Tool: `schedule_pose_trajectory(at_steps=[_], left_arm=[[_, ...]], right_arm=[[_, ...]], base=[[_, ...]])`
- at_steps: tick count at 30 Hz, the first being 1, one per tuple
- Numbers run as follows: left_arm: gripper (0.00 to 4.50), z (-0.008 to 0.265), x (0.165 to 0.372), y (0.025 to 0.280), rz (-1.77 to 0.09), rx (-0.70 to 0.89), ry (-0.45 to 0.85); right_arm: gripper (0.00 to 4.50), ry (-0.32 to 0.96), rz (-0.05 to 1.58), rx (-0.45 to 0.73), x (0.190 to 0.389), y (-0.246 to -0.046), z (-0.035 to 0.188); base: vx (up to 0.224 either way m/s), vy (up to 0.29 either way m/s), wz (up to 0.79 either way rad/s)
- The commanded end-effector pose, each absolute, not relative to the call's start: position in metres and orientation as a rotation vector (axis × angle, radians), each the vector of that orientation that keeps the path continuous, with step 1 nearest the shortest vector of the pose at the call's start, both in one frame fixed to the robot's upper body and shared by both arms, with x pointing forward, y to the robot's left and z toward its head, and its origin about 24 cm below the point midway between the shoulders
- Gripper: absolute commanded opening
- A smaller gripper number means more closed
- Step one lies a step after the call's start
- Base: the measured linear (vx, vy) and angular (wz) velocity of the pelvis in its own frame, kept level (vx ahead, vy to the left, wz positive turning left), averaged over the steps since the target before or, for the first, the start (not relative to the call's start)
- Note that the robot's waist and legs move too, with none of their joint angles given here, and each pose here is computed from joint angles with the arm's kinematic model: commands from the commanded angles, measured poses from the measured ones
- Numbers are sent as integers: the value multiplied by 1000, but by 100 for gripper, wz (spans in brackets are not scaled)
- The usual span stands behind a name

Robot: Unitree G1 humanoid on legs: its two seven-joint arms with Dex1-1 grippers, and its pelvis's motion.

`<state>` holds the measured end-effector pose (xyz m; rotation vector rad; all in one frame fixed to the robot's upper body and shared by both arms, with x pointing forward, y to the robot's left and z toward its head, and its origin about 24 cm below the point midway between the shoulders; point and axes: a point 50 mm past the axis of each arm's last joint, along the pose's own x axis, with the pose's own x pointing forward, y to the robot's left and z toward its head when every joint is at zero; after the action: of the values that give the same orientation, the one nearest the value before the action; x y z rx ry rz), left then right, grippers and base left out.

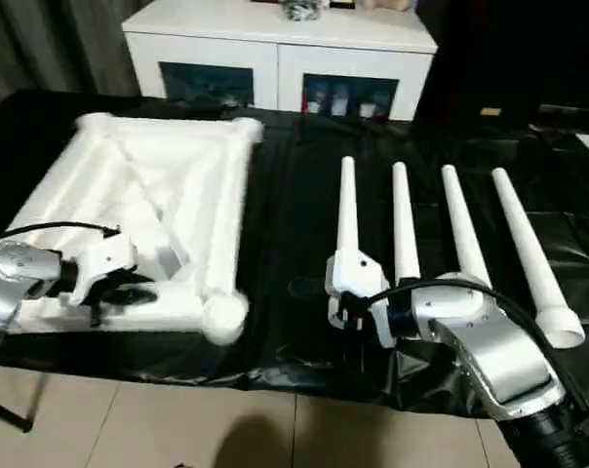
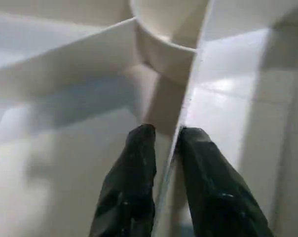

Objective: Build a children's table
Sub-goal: Move to table

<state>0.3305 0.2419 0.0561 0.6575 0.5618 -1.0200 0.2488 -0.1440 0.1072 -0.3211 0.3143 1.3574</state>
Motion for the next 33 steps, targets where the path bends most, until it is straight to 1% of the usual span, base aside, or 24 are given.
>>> schedule_pose_trajectory(at_steps=[1,3,4,5,8,10,11,13,16,18,19,20,21,22,23,24,25,26,27,29,30,31,32,33], left_arm=[[68,64,339,245,-914,655,507],[61,63,343,241,-872,660,488],[45,62,344,239,-859,657,480],[40,61,348,233,-835,647,459],[34,62,352,226,-813,656,416],[17,62,354,224,-788,713,397],[17,63,356,225,-766,759,385],[6,66,358,226,-738,797,355],[6,70,360,226,-713,815,320],[6,75,364,226,-656,870,267],[6,75,364,226,-656,870,267],[6,78,366,226,-641,891,252],[6,78,366,226,-641,891,252],[6,80,367,226,-632,888,235],[6,87,370,225,-598,864,184],[6,87,370,225,-598,864,184],[32,93,372,226,-571,815,146],[46,95,372,226,-562,787,133],[55,98,373,226,-551,734,120],[55,103,374,226,-544,599,99],[76,104,373,226,-545,579,98],[76,104,373,226,-550,542,100],[92,104,370,225,-551,455,101],[98,104,370,225,-551,455,101]], right_arm=[[450,299,1353,-332,249,-142,111],[450,299,1338,-338,251,-142,110],[450,299,1330,-341,251,-142,109],[450,297,1310,-349,253,-143,109],[450,297,1294,-360,255,-143,108],[450,292,1262,-381,257,-143,107],[450,288,1233,-398,260,-144,106],[450,282,1192,-408,264,-145,105],[450,272,1157,-416,267,-146,105],[450,249,1056,-406,276,-148,107],[450,249,1056,-406,276,-148,107],[450,233,993,-413,281,-149,107],[450,233,993,-413,281,-149,107],[450,229,934,-414,286,-150,107],[450,250,835,-336,293,-151,108],[450,250,835,-336,293,-151,108],[450,275,762,-298,297,-151,108],[450,286,727,-296,299,-151,108],[450,299,692,-269,303,-152,108],[450,342,588,-177,314,-156,107],[450,350,564,-165,316,-157,107],[450,368,521,-150,320,-159,106],[450,408,448,-142,328,-164,105],[450,408,448,-142,328,-164,105]], base=[[0,0,0],[0,0,0],[0,0,0],[0,0,0],[0,0,0],[0,0,0],[0,0,0],[0,0,0],[0,0,0],[0,0,0],[0,0,0],[0,0,0],[0,0,0],[0,0,0],[0,0,0],[0,0,0],[0,0,0],[0,0,0],[0,0,0],[0,0,0],[0,0,0],[0,0,0],[0,0,0],[0,0,0]])
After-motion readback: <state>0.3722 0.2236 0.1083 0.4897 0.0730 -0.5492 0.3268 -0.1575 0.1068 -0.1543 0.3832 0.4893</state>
